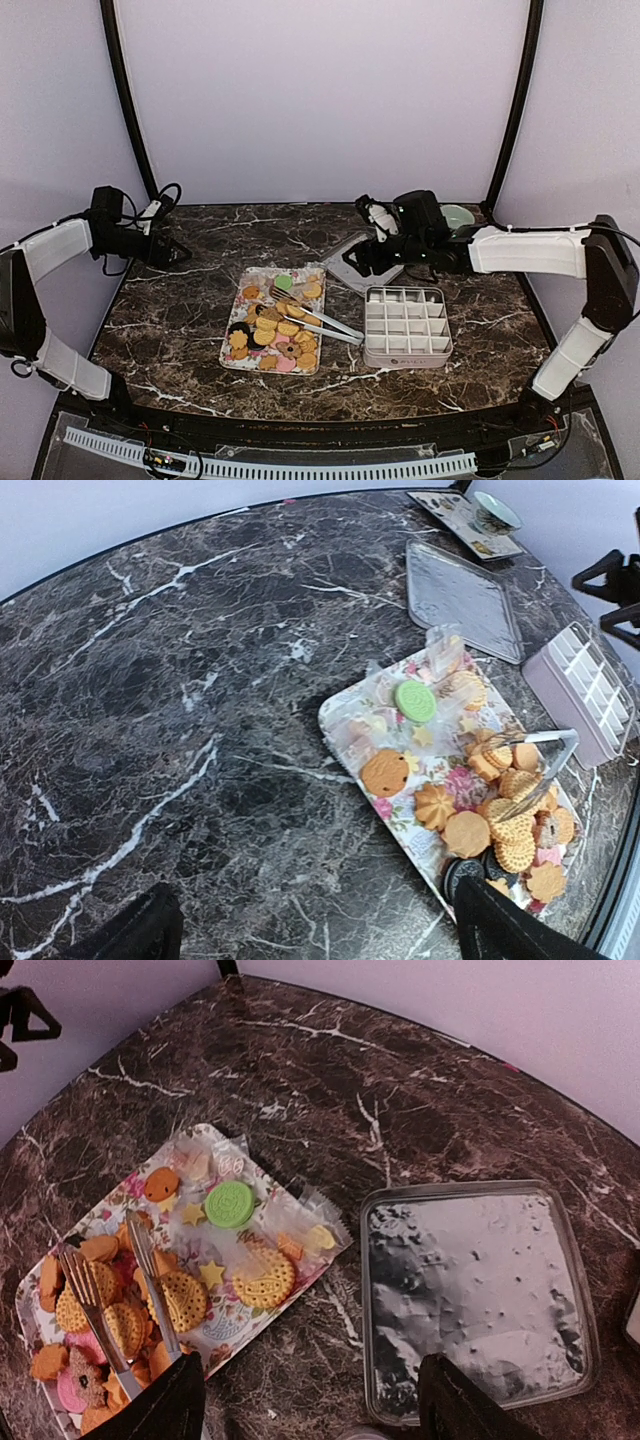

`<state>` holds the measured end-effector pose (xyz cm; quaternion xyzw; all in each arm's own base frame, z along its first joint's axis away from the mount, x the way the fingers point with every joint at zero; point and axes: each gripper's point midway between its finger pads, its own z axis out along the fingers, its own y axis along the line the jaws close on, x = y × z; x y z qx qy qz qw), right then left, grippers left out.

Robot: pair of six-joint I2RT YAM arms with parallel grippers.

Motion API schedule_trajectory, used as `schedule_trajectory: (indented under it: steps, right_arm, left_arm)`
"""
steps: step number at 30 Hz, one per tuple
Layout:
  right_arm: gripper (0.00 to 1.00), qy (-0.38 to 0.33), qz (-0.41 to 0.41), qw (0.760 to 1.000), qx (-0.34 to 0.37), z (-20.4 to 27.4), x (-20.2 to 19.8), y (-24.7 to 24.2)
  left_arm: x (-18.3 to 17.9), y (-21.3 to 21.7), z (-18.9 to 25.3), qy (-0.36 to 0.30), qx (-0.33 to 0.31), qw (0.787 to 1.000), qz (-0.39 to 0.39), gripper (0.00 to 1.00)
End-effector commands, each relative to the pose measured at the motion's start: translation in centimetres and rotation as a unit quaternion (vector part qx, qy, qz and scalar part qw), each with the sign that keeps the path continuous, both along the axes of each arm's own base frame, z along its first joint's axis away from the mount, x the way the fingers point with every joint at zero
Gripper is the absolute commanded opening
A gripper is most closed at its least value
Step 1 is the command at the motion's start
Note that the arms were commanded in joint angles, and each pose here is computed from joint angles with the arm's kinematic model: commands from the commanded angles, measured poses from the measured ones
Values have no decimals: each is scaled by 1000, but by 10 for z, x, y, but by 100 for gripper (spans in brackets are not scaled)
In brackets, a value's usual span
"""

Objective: Pack the cookies
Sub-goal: Pick up the clamp from the plate.

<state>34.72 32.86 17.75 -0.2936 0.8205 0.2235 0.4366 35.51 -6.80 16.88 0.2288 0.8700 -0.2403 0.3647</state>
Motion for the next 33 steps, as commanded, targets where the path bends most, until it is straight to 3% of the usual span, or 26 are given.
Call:
schedule_trajectory:
  steps: [1,8,23,27,33]
  right_arm:
    - [72,41,95,994,-39,-31,-26,34]
    - [65,78,161,980,-87,-67,-47,67]
    - [56,114,198,964,-134,-115,-75,89]
    - [48,116,197,963,-144,-120,-78,83]
    - [25,112,196,959,-169,-128,-87,77]
  left_arm:
    - [-31,-21,16,-13,-37,997,-65,97]
    - [-45,-38,17,-2,-58,993,-103,99]
    - [-59,-60,15,10,-75,986,-151,99]
    - [-60,-63,16,9,-77,984,-158,99]
    - [-59,-68,21,3,-77,983,-166,99]
